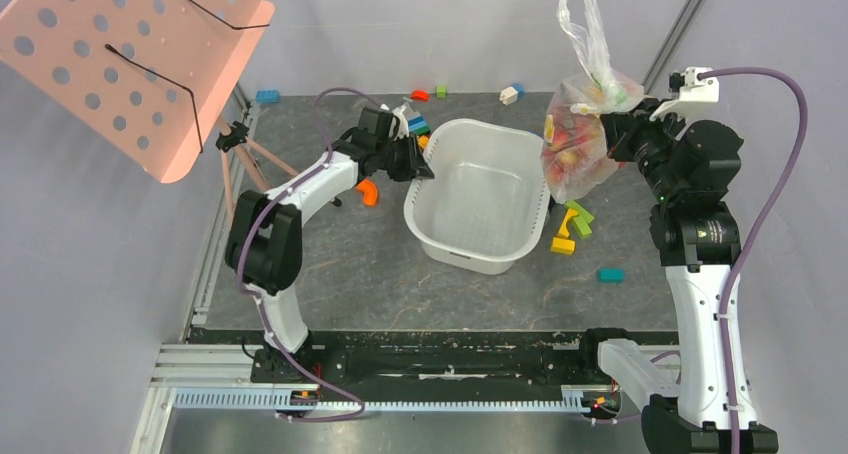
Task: Take the fake fruits out of the plastic bag
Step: Pick up the plastic bag at the center of the board.
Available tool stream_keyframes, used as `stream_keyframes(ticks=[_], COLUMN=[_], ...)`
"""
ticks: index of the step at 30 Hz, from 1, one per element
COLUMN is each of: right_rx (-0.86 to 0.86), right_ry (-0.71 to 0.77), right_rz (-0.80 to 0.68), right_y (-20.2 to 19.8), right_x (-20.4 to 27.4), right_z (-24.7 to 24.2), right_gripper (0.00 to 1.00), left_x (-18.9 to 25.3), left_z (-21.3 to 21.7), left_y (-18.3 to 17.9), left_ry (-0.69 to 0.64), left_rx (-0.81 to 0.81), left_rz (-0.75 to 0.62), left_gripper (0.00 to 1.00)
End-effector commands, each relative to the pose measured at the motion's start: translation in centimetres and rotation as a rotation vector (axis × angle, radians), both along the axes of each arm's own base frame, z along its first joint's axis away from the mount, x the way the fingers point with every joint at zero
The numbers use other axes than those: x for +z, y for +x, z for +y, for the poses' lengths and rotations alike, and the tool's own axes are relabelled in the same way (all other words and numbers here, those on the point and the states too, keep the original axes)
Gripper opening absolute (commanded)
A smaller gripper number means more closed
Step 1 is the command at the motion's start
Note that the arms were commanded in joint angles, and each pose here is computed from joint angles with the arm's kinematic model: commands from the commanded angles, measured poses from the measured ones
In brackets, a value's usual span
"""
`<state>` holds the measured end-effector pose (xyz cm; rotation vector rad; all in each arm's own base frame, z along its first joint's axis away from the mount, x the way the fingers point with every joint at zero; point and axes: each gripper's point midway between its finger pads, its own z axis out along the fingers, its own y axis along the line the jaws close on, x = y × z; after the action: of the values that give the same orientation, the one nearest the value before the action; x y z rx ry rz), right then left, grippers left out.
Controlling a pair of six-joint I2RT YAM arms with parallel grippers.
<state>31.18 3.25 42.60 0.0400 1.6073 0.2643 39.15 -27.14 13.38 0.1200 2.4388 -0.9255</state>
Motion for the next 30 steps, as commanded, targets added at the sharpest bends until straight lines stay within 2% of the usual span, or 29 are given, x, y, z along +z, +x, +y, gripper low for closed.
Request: stream_keyframes(ticks=[1,11,13,16,21,23,30], right_rx=[0.008,0.03,0.065,0.195,0.372,0.399,0.506], right_ry=[-0.015,-0.013,-0.018,-0.04,-0.038,-0.024,0.001], right_rz=[-0.115,-0.101,-0.102,-0.113,-0.146,-0.151,-0.108], right_y=[-0.8,-0.7,-0.8,-1.4,-2.9,-3.2,-3.1], right_x=[3.2,2.4,2.2,2.1,2.9,3.2,2.1], right_z=[0.1,0.5,1.1,3.2,6.4,6.9,10.2], right_gripper=[0.0,0.0,0.0,0.0,0.0,0.0,0.0], left_x=[2.6,2.6,2.4,2.0,3.3,4.5,10.3], left_z=[-1.2,-3.0,-3.5,-4.1,-4.0,-4.0,-0.7], left_y=[5.7,11.8,12.4,12.8,12.3,12.0,9.8], left_ry=[-0.029,-0.041,-0.055,-0.065,-0.079,-0.096,-0.113], left_rx=[0.09,0.158,0.156,0.134,0.115,0.099,0.147], left_rz=[-0.11,-0.146,-0.139,-0.126,-0.137,-0.144,-0.207], left_gripper=[0.08,0.09,0.14,0.26,0.82,0.98,1.0])
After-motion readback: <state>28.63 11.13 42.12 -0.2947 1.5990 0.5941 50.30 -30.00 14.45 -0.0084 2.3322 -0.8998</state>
